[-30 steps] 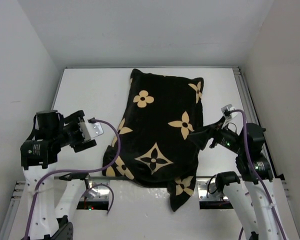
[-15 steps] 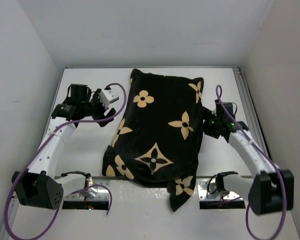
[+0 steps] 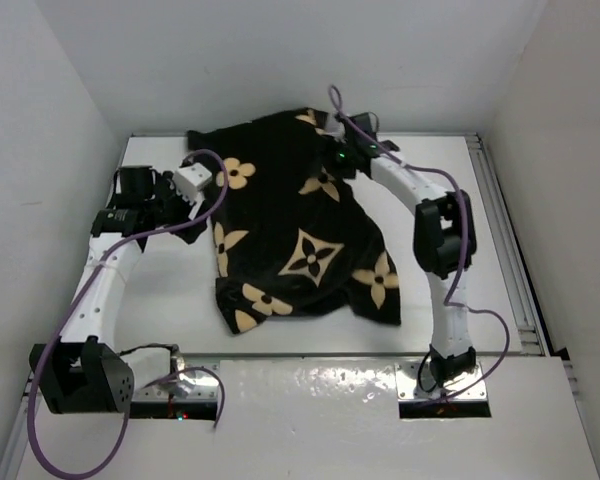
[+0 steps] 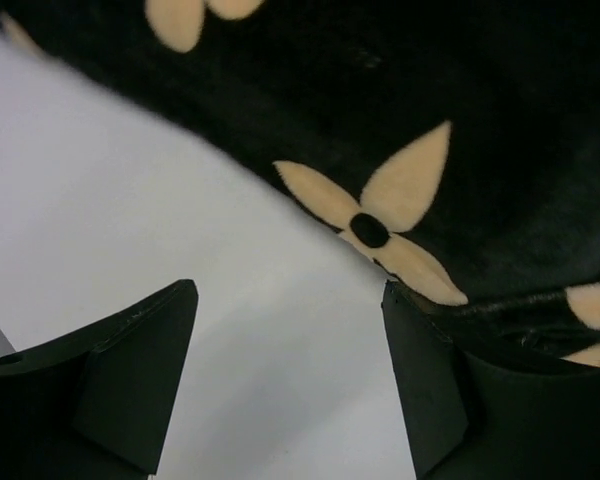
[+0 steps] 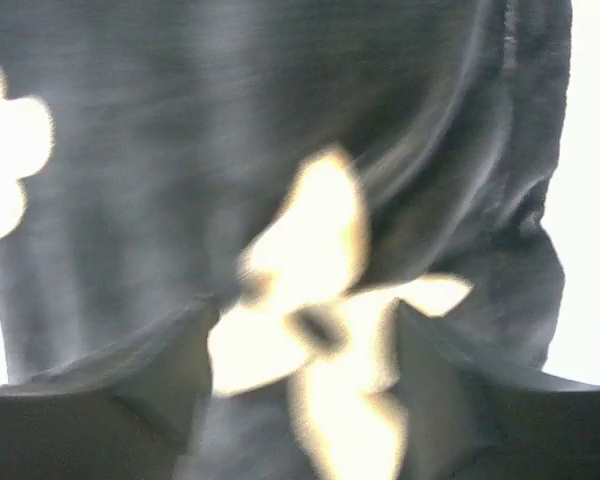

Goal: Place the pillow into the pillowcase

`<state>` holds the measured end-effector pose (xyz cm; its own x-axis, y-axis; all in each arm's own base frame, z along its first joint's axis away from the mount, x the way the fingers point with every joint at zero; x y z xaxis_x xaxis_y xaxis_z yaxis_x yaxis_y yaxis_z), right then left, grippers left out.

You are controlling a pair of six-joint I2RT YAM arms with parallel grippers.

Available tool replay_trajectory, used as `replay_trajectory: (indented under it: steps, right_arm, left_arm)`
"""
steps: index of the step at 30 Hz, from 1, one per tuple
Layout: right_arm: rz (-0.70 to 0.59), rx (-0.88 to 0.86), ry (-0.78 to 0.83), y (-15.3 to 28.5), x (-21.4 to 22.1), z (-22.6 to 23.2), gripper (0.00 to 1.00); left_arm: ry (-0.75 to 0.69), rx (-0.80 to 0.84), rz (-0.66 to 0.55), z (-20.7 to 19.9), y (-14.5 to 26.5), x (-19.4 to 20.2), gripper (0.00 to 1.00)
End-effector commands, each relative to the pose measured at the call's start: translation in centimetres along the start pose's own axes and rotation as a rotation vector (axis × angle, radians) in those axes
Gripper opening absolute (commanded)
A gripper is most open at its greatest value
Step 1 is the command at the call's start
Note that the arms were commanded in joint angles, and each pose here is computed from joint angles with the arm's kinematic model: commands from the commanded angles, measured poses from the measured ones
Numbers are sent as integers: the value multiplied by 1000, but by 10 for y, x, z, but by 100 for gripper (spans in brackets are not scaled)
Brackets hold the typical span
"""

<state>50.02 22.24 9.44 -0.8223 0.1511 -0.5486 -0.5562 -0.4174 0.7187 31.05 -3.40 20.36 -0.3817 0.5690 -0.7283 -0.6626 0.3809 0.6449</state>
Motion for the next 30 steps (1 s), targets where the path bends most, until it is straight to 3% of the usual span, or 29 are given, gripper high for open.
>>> replay_trajectory:
  steps: [1,2,3,5,7,11,12,14,15,16,17,18,20,23,26,28,30]
  right_arm:
    - [-200,-287,308,18,-46,132,76]
    - [-207,-294,312,21,-43,135,91]
    - [-232,-299,302,26,-44,136,99]
    - [-335,-286,202,40,-66,123,99]
    - [-413,-185,34,65,-80,75,99]
    - [-505,6,-168,118,-69,-4,99]
    - [-463,72,-196,114,-37,-29,99]
    - [-469,149,-248,141,-12,-46,86]
    - [-398,184,-292,132,30,-61,75]
    - [-410,169,-314,141,42,-60,47]
    - [-339,207,-356,131,84,-76,40]
    - [-335,182,-428,129,96,-75,39]
    - [-311,117,-475,124,125,-74,61]
    - [-319,-14,-431,118,124,-39,81]
    - [-358,-24,-343,114,119,-16,92]
    - [-419,-79,-362,113,109,-2,96]
    - [-401,-100,-420,101,107,1,98]
  left_arm:
    - [53,-66,-35,16,6,0,73]
    - [76,-64,-30,18,2,3,74]
    - [88,-65,-28,21,-1,4,74]
    - [122,-82,-26,30,-6,5,74]
    - [138,-102,-21,44,-18,5,75]
    - [221,-140,1,73,-50,4,79]
    - [246,-145,16,86,-64,4,81]
    - [284,-153,3,99,-81,-3,85]
    - [294,-153,6,108,-96,-6,88]
    - [284,-173,-20,117,-103,-15,91]
    - [313,-165,-7,118,-119,-11,92]
    - [296,-191,-34,127,-125,-27,98]
    - [315,-179,-20,131,-146,-28,99]
    - [298,-159,-21,133,-171,-36,99]
    - [246,-166,36,132,-189,-15,98]
    - [197,-163,88,118,-202,1,92]
    - [198,-161,142,109,-205,28,85]
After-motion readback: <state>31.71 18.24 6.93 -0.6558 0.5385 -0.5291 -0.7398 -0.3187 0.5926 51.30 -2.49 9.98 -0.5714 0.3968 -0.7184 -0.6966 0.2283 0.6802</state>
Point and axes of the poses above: each gripper's point midway between its finger pads, its own y axis back along the fingers, its own z axis along the line the jaws close on, x = y × z, the point moved 1 cm from there along y, back along the fingers, and after that the axes turned 1 degree about -y, right-handed, at the moved point
